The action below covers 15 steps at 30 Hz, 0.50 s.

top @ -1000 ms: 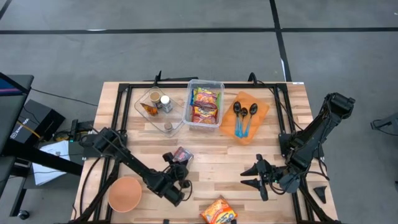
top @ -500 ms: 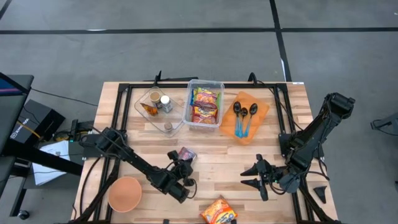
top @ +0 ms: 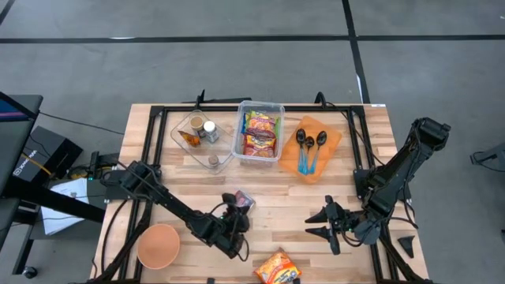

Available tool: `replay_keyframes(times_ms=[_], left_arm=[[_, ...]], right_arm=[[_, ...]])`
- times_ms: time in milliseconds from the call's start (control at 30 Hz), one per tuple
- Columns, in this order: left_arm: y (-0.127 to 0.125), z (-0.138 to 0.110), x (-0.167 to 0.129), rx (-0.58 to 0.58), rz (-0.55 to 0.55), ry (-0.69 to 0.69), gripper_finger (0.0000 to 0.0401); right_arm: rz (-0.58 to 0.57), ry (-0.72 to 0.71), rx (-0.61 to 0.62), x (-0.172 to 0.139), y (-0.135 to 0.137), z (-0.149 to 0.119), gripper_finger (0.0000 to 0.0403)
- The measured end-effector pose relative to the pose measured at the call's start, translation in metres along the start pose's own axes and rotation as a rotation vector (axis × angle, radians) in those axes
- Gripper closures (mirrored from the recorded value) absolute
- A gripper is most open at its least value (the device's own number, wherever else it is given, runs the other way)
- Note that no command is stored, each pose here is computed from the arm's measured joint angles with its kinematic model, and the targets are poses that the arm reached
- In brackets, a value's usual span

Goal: Pick & Place Food Item
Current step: Put the red seasoning can into the transparent bin

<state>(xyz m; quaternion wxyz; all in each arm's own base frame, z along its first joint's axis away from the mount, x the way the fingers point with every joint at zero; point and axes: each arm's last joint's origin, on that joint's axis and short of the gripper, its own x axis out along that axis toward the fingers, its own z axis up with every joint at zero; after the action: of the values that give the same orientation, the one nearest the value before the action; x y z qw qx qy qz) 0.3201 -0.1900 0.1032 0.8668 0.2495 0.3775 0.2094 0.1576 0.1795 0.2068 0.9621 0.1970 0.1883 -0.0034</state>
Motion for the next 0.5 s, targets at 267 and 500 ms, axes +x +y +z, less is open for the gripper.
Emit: replay_keyframes(times_ms=[267,500], left_arm=[[0.01,-0.009,-0.008,0.296,-0.034,0.107,0.0401],[0.043,-0.007,-0.043,0.295,-0.141,0.188,0.0401]], right_arm=[[-0.004,0.005,-0.006,0.001,0.0,-0.001,0.0259],[-0.004,0.004,-0.005,0.001,0.0,-0.001,0.0259]])
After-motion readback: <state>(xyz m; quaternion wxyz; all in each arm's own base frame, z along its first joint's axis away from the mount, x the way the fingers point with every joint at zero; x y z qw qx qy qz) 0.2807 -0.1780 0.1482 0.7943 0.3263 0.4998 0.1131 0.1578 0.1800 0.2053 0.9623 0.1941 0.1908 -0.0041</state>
